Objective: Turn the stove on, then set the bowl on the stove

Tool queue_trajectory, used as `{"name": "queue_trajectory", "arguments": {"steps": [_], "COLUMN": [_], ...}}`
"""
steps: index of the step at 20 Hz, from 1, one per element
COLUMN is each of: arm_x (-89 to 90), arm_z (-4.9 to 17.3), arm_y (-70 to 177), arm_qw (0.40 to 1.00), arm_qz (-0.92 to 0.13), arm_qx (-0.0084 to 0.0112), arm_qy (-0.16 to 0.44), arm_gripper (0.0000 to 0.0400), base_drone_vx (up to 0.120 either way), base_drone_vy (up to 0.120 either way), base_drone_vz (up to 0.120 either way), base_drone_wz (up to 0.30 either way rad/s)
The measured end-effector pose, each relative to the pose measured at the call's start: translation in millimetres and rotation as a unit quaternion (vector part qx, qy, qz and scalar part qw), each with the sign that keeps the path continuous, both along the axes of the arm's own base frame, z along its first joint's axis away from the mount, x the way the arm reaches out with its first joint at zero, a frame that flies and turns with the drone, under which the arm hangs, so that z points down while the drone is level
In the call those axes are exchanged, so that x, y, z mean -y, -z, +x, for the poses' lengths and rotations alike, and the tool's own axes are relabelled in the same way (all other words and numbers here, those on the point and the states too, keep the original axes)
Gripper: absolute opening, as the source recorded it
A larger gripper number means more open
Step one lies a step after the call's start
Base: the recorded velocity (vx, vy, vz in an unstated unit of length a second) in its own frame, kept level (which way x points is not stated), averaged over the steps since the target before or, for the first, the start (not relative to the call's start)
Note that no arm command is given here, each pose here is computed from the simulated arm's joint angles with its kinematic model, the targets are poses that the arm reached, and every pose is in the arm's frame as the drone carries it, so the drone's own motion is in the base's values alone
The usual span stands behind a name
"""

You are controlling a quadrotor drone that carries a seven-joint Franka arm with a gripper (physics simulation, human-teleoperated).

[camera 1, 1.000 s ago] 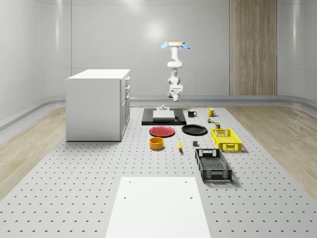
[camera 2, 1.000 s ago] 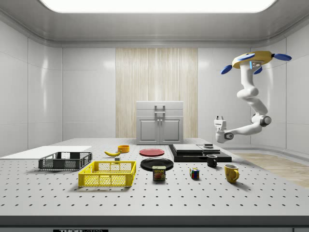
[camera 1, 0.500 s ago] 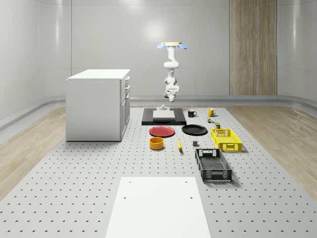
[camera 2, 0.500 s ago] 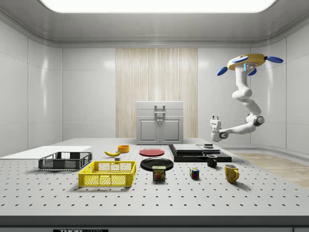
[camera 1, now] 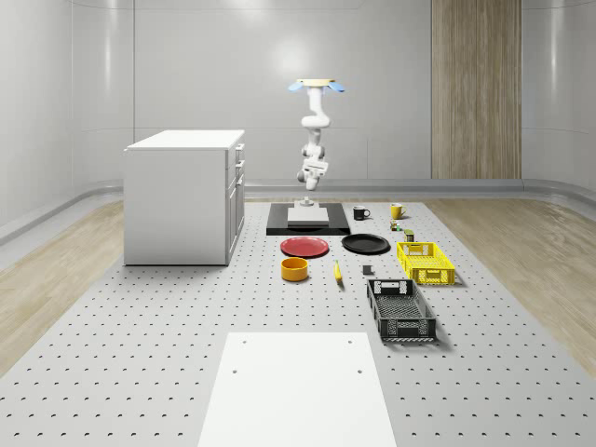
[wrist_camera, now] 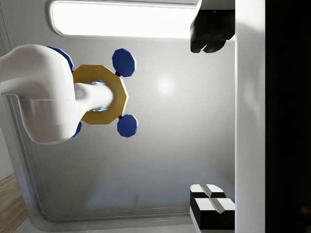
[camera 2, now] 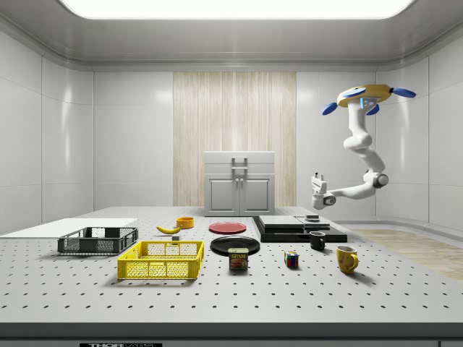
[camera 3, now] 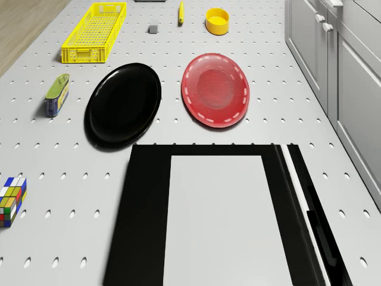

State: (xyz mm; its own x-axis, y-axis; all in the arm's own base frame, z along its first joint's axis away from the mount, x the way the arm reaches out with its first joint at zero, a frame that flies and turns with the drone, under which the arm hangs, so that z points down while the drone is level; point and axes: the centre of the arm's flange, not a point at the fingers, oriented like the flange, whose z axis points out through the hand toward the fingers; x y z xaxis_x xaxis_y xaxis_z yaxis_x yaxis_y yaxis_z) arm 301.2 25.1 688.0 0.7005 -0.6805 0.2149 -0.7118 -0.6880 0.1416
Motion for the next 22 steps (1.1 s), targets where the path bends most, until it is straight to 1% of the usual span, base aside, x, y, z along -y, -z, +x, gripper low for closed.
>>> {"name": "queue_trajectory", "arguments": {"steps": [4,7,9,10,12,14,17,19,22], "arm_x": [-22.1,-45.8,-61.8,-68.0,-73.6,-67.7,-44.2,-27.1,-6.8], "arm_z": [0.0,0.4,1.1,1.5,2.6,3.7,5.0,5.5,5.7], "arm_y": [8.9,27.1,49.1,63.4,96.5,130.0,166.8,180.6,190.7], "arm_qw": [0.993,0.964,0.918,0.885,0.793,0.677,0.498,0.398,0.291], "arm_qz": [-0.120,-0.267,-0.396,-0.466,-0.609,-0.736,-0.867,-0.917,-0.956], "arm_qx": [0.0012,0.0017,0.0018,0.0017,0.0013,0.0008,0.0000,-0.0005,-0.0009], "arm_qy": [0.004,0.008,0.012,0.015,0.020,0.024,0.029,0.030,0.030], "arm_gripper": [0.0400,0.0400,0.0400,0.0400,0.0400,0.0400,0.0400,0.0400,0.0400], "base_drone_vx": [0.000,0.000,0.000,0.000,0.000,0.000,0.000,0.000,0.000], "base_drone_vy": [-0.120,-0.120,-0.120,0.000,0.000,0.000,0.000,0.000,0.000], "base_drone_vz": [0.000,0.000,0.000,-0.040,-0.120,-0.060,-0.120,-0.120,-0.120], "base_drone_wz": [0.000,0.000,0.000,0.000,0.000,0.000,0.000,0.000,0.000]}}
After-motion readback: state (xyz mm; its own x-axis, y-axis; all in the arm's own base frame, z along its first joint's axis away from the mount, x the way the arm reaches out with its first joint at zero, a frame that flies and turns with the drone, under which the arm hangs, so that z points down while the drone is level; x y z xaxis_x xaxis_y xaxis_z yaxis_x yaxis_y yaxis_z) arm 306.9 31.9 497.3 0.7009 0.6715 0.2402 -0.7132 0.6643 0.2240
